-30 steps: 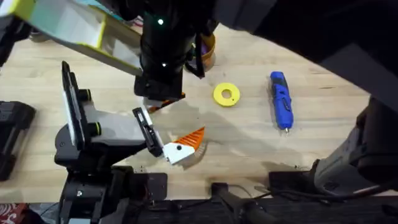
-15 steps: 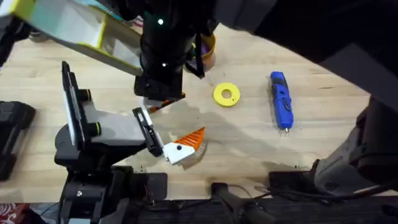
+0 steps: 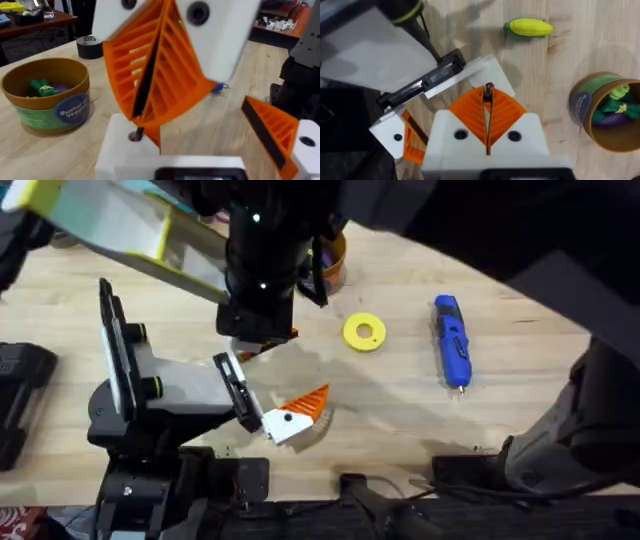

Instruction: Pick up the gripper from the table and insert it into the empty holder that is missing its gripper. Then pick up a screw, insert it into the mounting hole, and use the screwdriver to tighten it. Finally, clean up the table by picking up the vegetable and placing it into the bucket.

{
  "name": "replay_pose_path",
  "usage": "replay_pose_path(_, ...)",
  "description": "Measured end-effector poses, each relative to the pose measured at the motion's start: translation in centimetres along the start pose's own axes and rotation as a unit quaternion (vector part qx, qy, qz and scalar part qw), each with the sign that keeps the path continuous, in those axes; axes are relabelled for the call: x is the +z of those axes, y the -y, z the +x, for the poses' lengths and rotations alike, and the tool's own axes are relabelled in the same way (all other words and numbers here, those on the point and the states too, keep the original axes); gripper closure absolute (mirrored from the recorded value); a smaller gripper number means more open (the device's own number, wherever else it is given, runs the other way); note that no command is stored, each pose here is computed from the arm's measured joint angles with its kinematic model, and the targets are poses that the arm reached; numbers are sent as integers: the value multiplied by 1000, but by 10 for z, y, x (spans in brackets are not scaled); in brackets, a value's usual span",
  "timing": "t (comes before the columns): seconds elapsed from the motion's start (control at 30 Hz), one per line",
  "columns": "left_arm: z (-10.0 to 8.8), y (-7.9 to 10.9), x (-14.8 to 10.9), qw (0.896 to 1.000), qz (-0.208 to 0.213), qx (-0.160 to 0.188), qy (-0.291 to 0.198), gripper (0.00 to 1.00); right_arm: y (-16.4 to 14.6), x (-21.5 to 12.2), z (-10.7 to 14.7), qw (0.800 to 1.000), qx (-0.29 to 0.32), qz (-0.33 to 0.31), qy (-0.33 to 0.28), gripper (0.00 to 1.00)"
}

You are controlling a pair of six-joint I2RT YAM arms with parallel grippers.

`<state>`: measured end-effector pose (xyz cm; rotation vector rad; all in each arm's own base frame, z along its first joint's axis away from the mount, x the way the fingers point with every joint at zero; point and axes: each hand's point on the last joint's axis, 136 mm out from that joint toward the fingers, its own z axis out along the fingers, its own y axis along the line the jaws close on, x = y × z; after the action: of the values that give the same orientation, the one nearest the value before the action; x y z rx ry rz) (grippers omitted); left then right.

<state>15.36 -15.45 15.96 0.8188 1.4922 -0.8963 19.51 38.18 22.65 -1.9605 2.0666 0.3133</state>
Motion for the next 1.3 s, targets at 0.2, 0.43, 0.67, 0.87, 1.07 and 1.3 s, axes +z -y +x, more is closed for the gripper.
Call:
replay_pose_path(0.2,0,0,0,1000,0,-1,0,15,0,12,1,1000,1,-6,-12,995)
replay_pose_path(0.43,0,1,0,1000,2,-1,0,15,0,15,0,1000,0,-7,-14,995)
replay_pose_path(0.67,0,1,0,1000,2,-1,0,15,0,15,0,1000,0,-7,-14,995)
replay_pose_path(0.87,0,1,0,1000,2,-1,0,15,0,15,0,1000,0,-7,-14,995)
replay_pose_path(1.07,0,1,0,1000,2,-1,0,15,2,14,3,1000,2,-1,-20,230)
replay_pose_path(1.3,0,1,0,1000,2,-1,0,15,9,12,5,1000,6,8,-21,8)
